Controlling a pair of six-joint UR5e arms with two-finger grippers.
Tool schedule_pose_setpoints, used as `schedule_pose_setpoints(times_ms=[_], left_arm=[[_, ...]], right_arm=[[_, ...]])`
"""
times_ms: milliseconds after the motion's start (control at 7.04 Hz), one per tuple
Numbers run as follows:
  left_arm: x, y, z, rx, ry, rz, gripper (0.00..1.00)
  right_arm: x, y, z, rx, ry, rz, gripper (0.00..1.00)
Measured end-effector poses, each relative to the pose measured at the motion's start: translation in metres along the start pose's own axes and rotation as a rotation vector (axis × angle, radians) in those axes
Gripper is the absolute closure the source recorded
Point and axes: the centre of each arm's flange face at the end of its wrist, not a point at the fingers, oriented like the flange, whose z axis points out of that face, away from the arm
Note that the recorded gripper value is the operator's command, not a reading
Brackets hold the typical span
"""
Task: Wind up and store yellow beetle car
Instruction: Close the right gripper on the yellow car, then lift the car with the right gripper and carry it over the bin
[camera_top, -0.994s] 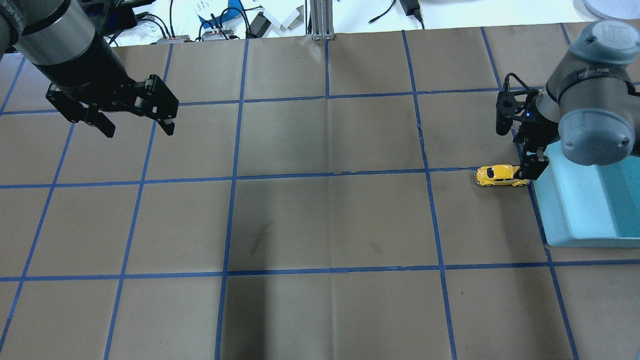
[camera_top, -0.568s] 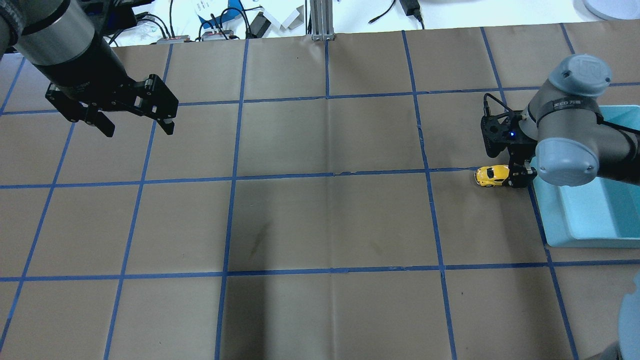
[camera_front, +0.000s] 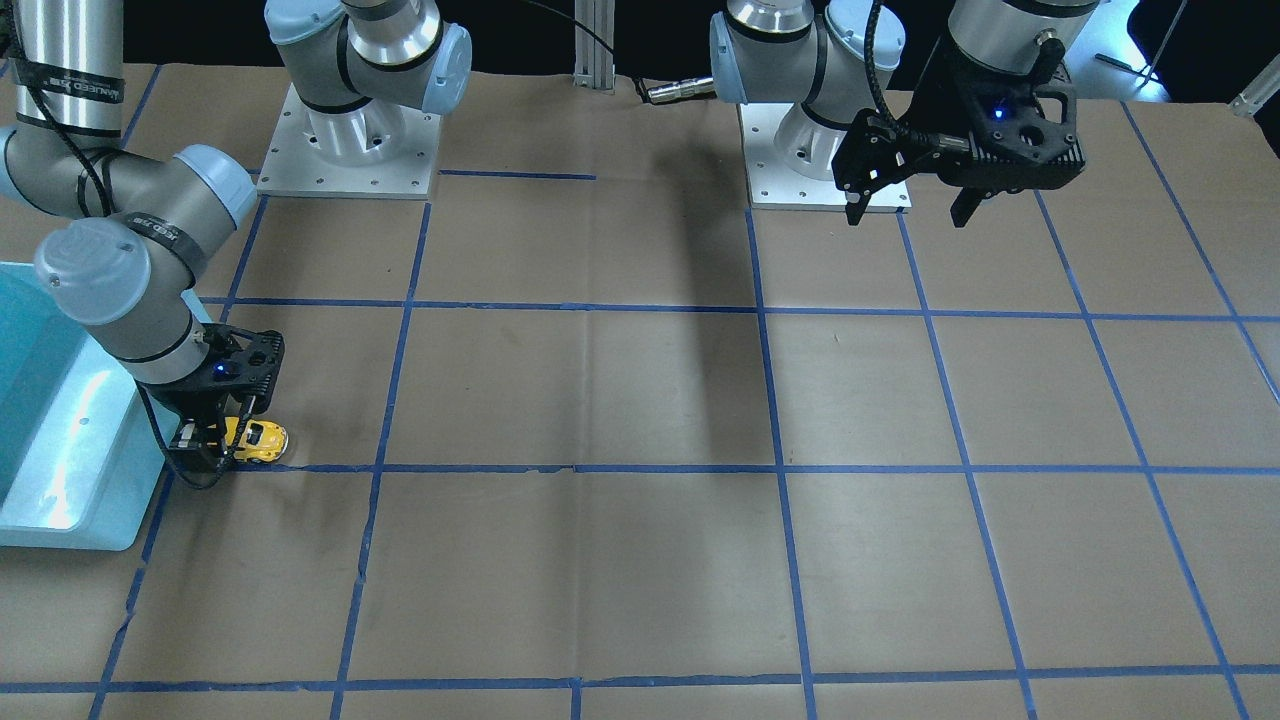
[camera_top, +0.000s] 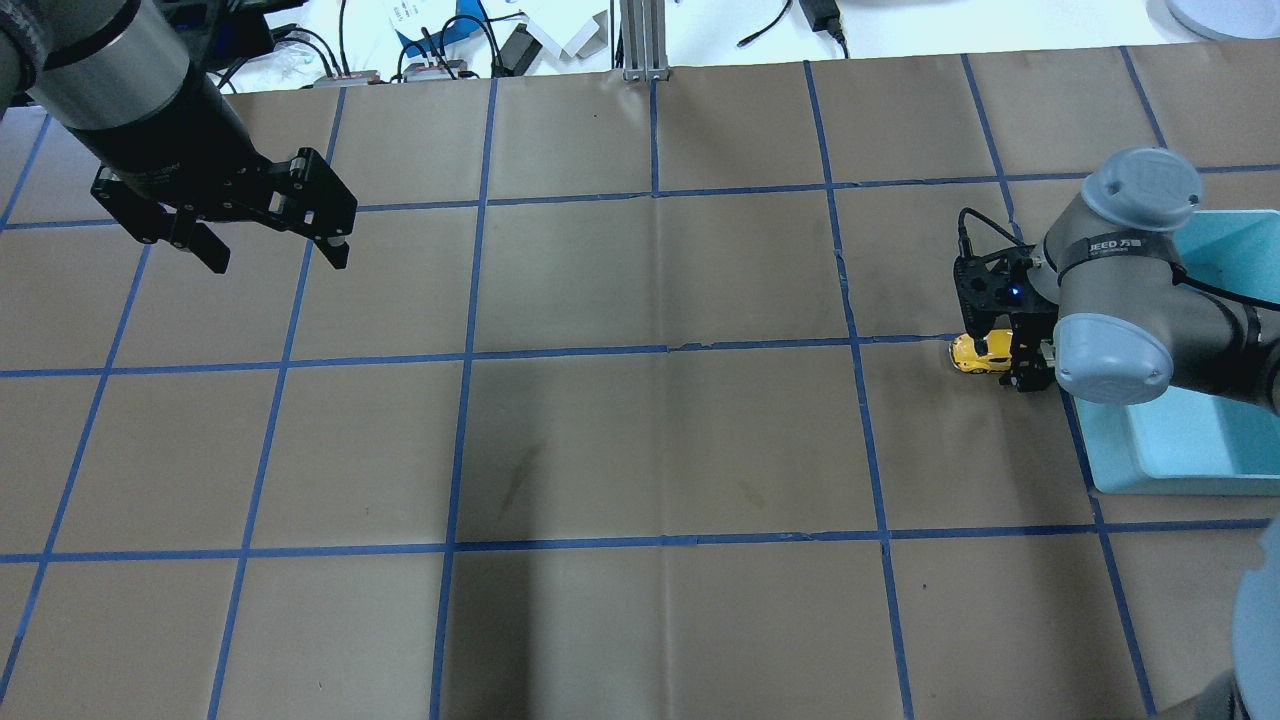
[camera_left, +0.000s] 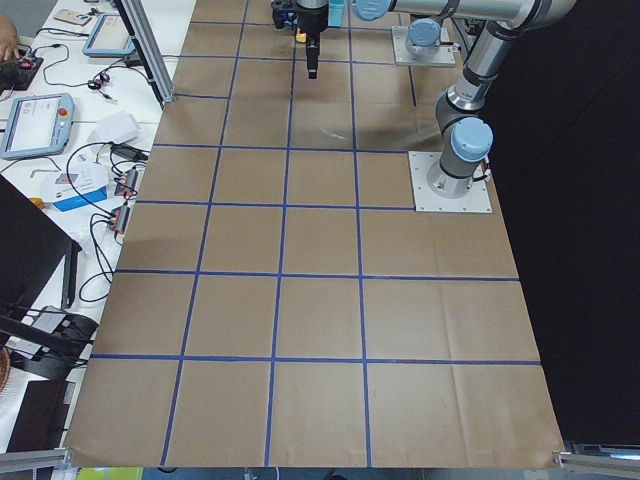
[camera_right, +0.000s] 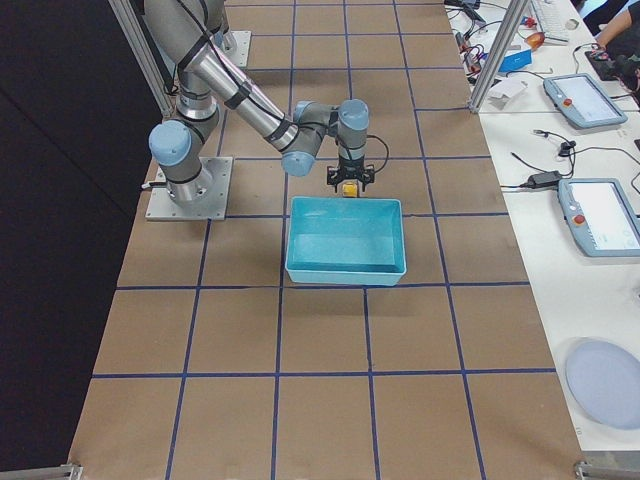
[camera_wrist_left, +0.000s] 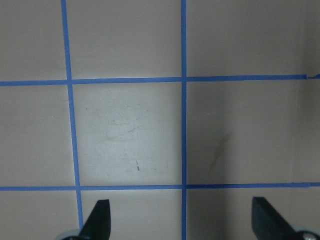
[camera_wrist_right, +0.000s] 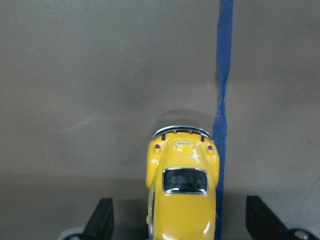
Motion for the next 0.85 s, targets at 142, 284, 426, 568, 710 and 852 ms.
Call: schedule_pose_setpoints(times_ms=[142, 284, 426, 568, 710, 852], left_arm=[[0.000, 0.000, 0.000, 0.001, 0.000, 0.000, 0.00], [0.000, 0.001, -0.001, 0.002, 0.000, 0.000, 0.00], [0.001, 0.001, -0.001, 0.002, 0.001, 0.001, 0.00], [0.001, 0.001, -0.001, 0.001, 0.002, 0.001, 0.00], [0.001, 0.001, 0.000, 0.001, 0.002, 0.001, 0.00], [0.000, 0.001, 0.000, 0.001, 0.002, 0.000, 0.00]], right_arm=[[-0.005, 0.001, 0.004, -0.002, 0.002, 0.006, 0.89], [-0.008, 0.003, 0.006, -0.004, 0.011, 0.011, 0.94], [-0.008, 0.004, 0.004, -0.002, 0.021, 0.013, 0.95], [-0.004, 0.001, -0.002, 0.008, 0.041, 0.010, 0.95], [0.003, -0.009, -0.018, 0.045, 0.082, 0.014, 0.95], [0.011, -0.021, -0.041, 0.104, 0.120, 0.058, 0.95]])
